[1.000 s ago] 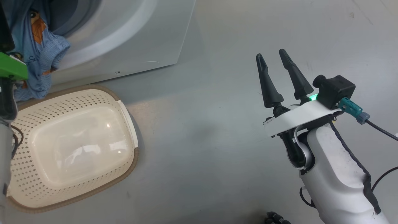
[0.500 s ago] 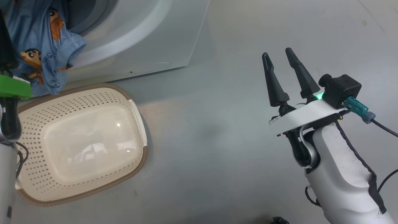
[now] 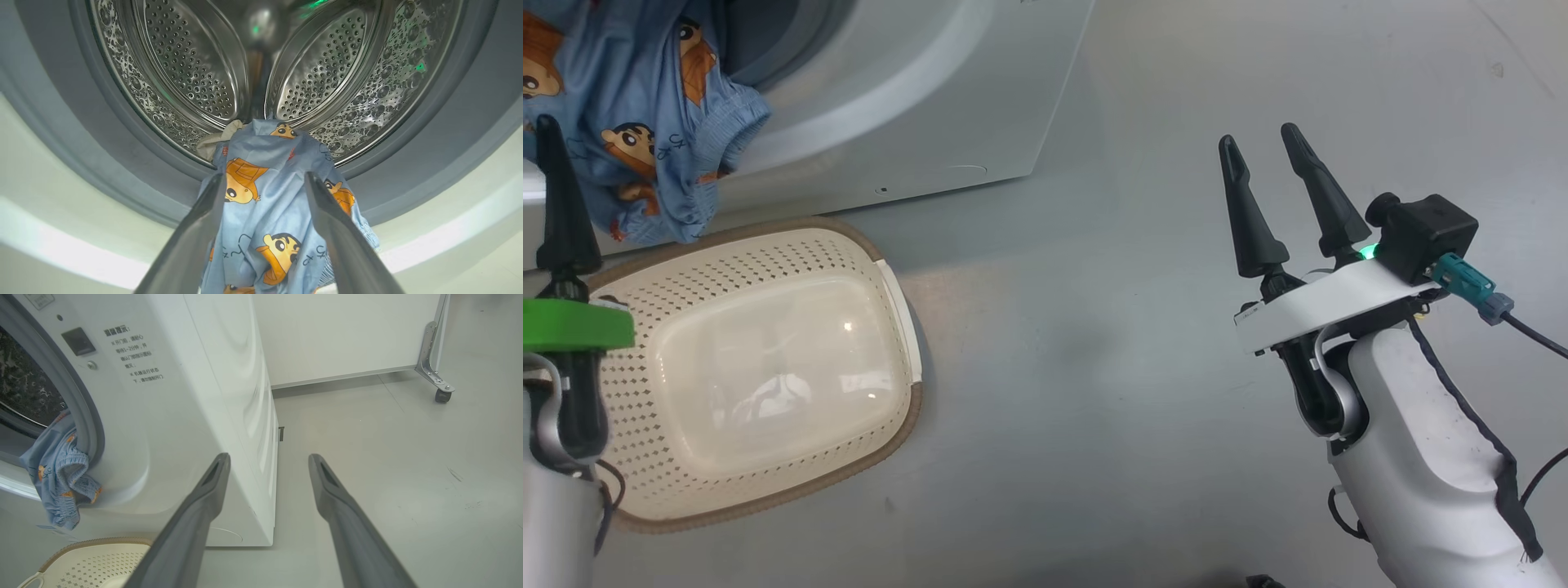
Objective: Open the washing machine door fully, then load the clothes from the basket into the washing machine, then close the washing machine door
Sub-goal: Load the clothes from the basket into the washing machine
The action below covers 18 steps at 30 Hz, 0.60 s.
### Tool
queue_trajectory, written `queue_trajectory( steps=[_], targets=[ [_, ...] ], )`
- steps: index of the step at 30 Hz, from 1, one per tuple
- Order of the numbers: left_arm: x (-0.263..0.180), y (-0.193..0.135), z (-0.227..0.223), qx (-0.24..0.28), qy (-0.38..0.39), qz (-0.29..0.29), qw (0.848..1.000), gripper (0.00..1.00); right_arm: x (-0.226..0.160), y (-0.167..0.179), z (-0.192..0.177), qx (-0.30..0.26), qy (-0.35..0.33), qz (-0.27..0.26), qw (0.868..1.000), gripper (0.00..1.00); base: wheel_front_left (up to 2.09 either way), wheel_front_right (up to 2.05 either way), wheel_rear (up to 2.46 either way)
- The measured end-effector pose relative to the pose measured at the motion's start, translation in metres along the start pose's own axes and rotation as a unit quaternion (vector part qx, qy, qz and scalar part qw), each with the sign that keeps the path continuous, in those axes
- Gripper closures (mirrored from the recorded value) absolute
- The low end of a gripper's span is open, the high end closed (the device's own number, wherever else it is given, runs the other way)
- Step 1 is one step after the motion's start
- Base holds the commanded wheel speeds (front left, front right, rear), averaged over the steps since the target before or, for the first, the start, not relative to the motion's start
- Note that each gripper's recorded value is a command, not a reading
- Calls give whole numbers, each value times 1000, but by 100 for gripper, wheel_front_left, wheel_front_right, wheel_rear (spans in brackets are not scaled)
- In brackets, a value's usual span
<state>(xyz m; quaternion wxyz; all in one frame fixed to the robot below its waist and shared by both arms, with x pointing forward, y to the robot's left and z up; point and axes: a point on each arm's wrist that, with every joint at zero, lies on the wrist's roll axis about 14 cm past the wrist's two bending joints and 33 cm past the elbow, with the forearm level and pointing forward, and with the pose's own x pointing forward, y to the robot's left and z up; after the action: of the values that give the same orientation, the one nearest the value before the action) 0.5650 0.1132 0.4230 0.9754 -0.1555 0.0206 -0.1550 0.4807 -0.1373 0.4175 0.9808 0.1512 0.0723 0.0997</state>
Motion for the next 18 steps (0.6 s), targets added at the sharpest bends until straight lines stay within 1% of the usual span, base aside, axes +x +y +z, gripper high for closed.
queue_trajectory(
  steps=[6, 13, 18],
  targets=[
    [-19, -4, -12, -23, 9, 12, 1000, 0, 2, 1, -1, 1, 0, 2, 1000, 0, 0, 0, 0],
    [-33, -2, -13, -26, 9, 24, 999, 0, 3, 2, -3, 2, 1, 4, 1000, 0, 0, 0, 0],
    [-42, -1, -19, -11, 19, 23, 1000, 0, 3, -1, -2, 0, 1, 2, 1000, 0, 0, 0, 0]
  ],
)
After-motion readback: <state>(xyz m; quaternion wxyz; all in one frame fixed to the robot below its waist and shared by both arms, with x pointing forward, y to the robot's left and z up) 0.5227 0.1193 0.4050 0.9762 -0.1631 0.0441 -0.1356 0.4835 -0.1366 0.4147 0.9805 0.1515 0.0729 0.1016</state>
